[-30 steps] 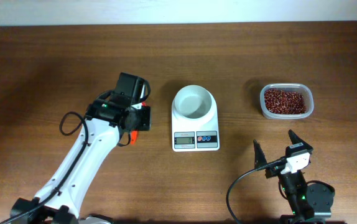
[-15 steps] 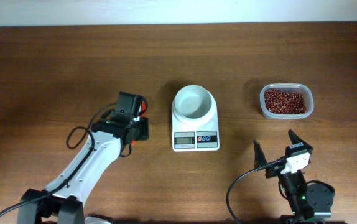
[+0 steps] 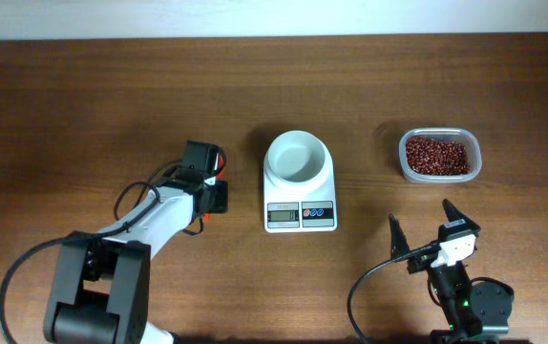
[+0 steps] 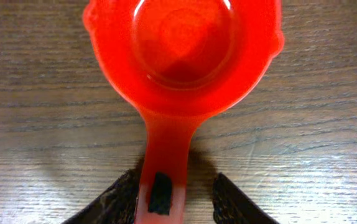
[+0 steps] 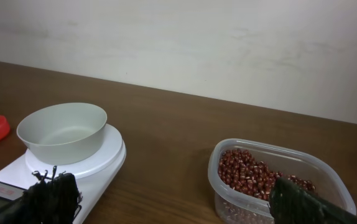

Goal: Scoop item into bowl and weigh 50g on scale
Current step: 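Move the left gripper back to the red scoop handle, then grasp the red scoop handle with the left gripper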

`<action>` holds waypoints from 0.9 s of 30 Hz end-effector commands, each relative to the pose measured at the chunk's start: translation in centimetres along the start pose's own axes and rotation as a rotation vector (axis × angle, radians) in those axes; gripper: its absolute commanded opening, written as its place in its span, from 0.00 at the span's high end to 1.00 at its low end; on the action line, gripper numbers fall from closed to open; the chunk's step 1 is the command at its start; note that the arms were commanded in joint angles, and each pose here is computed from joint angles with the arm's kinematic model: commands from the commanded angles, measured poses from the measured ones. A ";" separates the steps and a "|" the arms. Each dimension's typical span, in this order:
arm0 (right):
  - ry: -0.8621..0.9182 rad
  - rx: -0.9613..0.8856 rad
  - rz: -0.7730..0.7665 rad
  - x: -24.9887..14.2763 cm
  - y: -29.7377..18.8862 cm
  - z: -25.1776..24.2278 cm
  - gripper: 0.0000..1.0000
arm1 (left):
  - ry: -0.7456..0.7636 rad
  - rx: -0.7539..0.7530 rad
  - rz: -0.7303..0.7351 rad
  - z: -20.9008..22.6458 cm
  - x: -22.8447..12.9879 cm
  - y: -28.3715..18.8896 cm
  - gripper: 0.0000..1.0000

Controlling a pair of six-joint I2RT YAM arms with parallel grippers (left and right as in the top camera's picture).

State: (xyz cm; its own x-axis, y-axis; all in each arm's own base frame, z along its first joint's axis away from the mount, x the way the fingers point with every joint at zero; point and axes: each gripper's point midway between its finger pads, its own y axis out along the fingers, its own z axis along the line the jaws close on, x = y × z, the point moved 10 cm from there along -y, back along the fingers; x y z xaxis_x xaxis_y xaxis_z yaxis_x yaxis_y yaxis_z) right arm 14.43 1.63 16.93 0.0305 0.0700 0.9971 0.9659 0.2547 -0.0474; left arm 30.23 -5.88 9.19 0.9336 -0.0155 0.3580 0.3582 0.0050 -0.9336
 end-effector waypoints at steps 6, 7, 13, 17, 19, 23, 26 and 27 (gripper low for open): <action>0.012 0.000 0.003 -0.2 0.0 0.1 0.01 | 0.020 -0.067 0.054 -0.4 -0.8 1.1 0.80; 0.012 0.000 0.003 -0.2 0.0 0.1 0.01 | 0.020 -0.068 0.049 -0.4 -0.7 1.0 0.80; 0.012 0.000 0.003 -0.2 0.0 0.1 0.01 | -0.089 -0.130 -0.111 -0.6 1.2 -3.7 0.81; 0.012 0.000 0.003 -0.2 0.0 0.1 0.01 | -0.129 -0.141 -0.151 -0.4 1.3 -5.7 0.83; 0.011 0.000 0.003 -0.2 0.0 0.1 0.01 | -0.128 -0.124 -0.080 -0.3 0.2 -5.1 0.84; 0.012 0.000 0.003 -0.2 0.0 0.1 0.01 | -0.124 -0.094 0.041 0.0 -2.0 -2.9 0.80; 0.012 0.000 0.003 -0.2 0.0 0.1 0.01 | -0.123 -0.085 0.076 0.0 -2.5 -2.1 0.80; 0.012 0.000 0.003 -0.2 0.0 0.1 0.01 | -0.122 -0.078 0.092 0.0 -2.7 -1.7 0.81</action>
State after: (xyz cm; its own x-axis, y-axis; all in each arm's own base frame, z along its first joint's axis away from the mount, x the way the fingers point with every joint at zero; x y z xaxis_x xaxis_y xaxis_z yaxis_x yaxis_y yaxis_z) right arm 14.43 1.63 16.93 0.0302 0.0711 0.9970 0.9659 0.2547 -0.0474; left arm 27.29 -5.91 10.86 0.9487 0.0891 0.3035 0.3105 -0.0789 -0.9473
